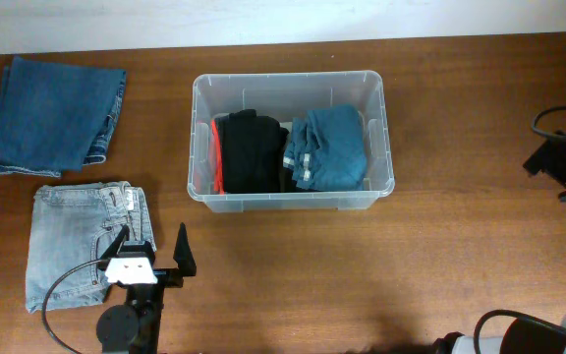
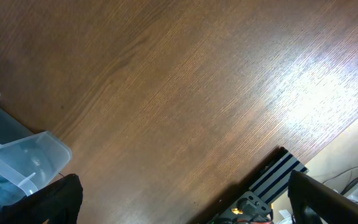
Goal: Pack container
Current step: 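Move the left gripper down onto the light-wash jeans at bottom left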
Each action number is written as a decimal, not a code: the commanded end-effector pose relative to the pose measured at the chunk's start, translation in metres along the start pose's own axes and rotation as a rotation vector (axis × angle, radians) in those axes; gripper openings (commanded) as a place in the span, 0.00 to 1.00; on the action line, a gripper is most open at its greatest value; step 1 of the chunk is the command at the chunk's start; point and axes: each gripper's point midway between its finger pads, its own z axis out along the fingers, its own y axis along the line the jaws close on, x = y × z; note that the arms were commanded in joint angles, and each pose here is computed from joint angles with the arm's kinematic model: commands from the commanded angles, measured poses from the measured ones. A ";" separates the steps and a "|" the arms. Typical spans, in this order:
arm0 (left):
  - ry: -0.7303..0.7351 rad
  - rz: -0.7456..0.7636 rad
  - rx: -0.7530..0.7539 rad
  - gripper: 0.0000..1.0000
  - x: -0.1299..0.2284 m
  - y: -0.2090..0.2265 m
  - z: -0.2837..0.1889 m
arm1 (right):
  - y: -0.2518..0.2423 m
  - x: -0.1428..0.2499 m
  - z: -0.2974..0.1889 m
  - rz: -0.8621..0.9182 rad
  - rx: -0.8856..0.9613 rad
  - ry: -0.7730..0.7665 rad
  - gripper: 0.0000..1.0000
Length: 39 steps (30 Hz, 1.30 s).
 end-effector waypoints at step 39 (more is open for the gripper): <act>0.053 -0.061 -0.204 1.00 -0.165 0.020 -0.075 | -0.002 0.000 0.001 0.011 0.000 0.001 0.99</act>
